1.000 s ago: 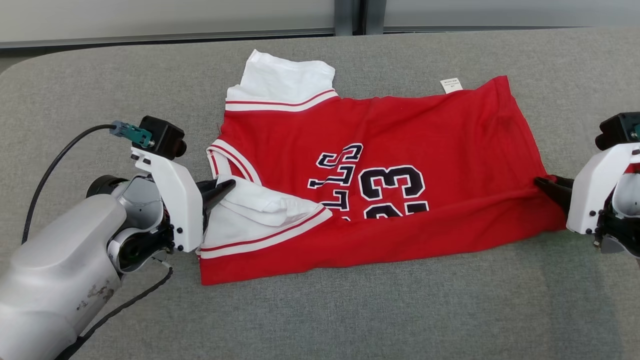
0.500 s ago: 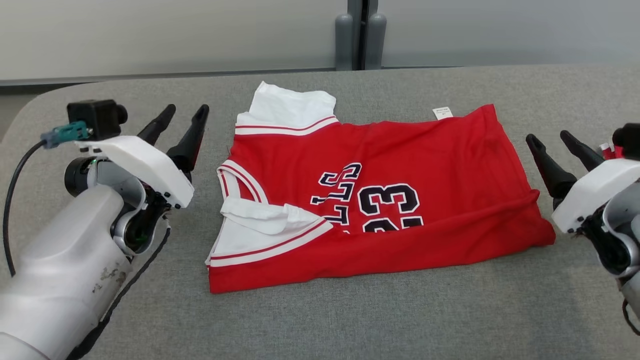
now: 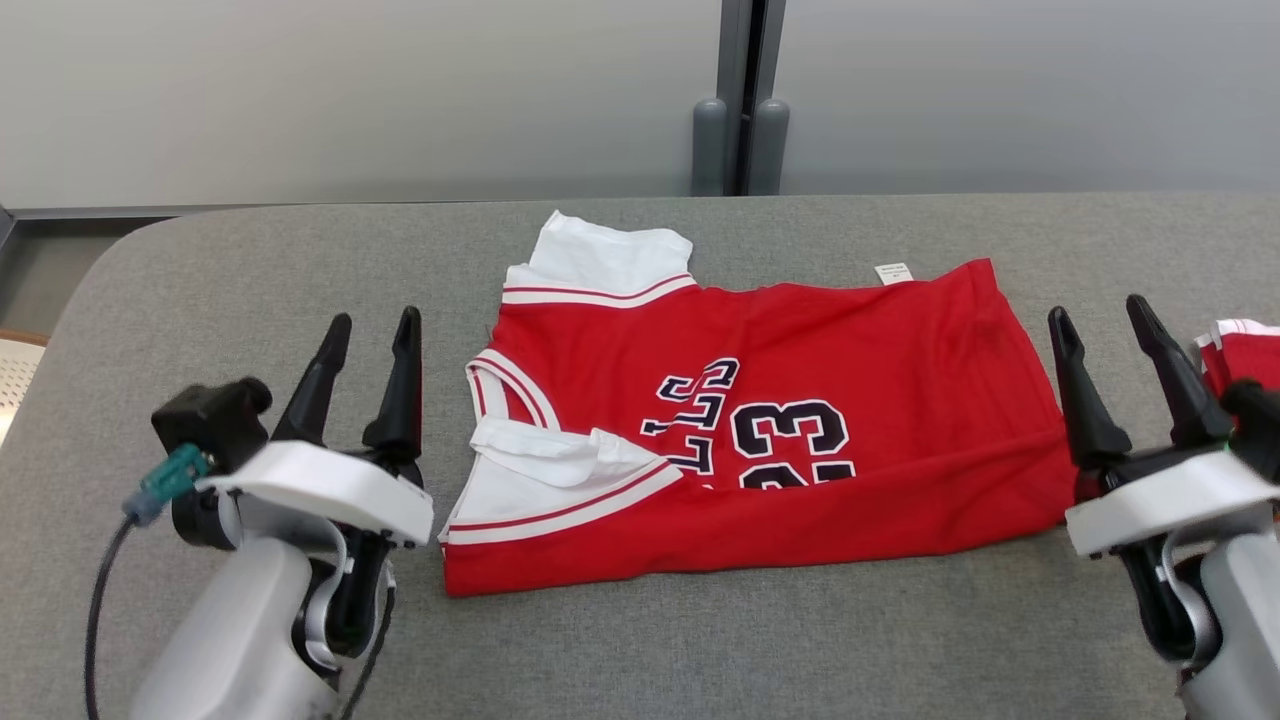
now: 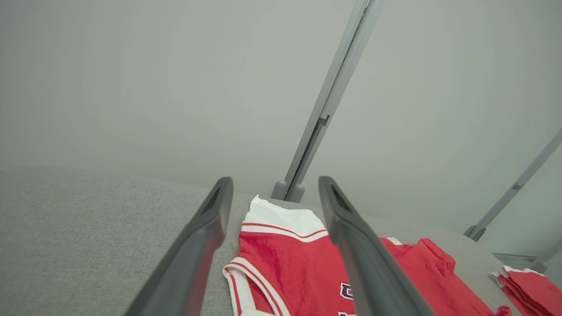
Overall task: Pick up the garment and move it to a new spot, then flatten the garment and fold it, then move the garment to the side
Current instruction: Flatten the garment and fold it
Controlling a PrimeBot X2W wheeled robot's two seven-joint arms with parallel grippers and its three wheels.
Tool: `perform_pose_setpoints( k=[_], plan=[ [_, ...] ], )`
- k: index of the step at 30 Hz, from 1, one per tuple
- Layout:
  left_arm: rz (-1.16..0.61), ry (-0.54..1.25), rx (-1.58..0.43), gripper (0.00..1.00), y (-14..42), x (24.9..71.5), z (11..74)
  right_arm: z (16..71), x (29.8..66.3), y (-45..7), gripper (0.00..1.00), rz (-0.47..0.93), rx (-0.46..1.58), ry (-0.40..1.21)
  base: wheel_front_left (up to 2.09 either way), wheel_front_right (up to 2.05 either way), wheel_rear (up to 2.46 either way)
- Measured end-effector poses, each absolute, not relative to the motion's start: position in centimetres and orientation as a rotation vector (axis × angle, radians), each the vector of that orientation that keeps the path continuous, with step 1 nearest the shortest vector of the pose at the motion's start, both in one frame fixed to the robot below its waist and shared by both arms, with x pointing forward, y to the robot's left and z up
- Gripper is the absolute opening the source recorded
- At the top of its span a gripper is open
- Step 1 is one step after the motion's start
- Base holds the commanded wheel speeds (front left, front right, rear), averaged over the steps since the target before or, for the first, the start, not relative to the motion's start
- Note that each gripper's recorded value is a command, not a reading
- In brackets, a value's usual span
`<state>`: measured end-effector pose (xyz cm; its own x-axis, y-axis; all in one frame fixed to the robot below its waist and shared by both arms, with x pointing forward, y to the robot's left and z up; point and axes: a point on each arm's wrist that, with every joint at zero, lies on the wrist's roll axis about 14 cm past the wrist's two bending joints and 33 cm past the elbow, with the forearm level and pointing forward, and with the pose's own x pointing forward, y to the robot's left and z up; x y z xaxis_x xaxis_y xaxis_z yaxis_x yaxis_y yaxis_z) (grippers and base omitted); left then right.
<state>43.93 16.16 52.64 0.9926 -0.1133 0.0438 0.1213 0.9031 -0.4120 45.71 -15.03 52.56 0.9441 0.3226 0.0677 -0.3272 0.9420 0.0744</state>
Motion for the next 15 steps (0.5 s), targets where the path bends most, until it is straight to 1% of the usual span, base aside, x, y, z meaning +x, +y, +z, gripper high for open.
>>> perform_pose_setpoints(
  k=[3,9,12,15],
  plan=[
    [-0.085,-0.042,-0.421,1.00,16.0,42.4,52.1,52.3,44.1,-14.7,1.00,0.306,0.107,-0.077,0.00,0.00,0.00],
    [-0.052,-0.033,-0.378,1.00,15.5,39.6,50.1,52.0,42.0,-14.8,1.00,0.262,0.108,-0.095,0.00,0.00,0.00],
    [-0.041,0.032,-0.334,1.00,15.3,38.3,47.7,51.3,41.2,-14.8,1.00,0.241,0.129,-0.082,0.00,0.00,0.00],
    [-0.054,0.102,-0.281,1.00,14.6,37.6,45.5,50.7,40.8,-14.3,1.00,0.260,0.102,-0.064,0.00,0.00,0.00]
  ],
)
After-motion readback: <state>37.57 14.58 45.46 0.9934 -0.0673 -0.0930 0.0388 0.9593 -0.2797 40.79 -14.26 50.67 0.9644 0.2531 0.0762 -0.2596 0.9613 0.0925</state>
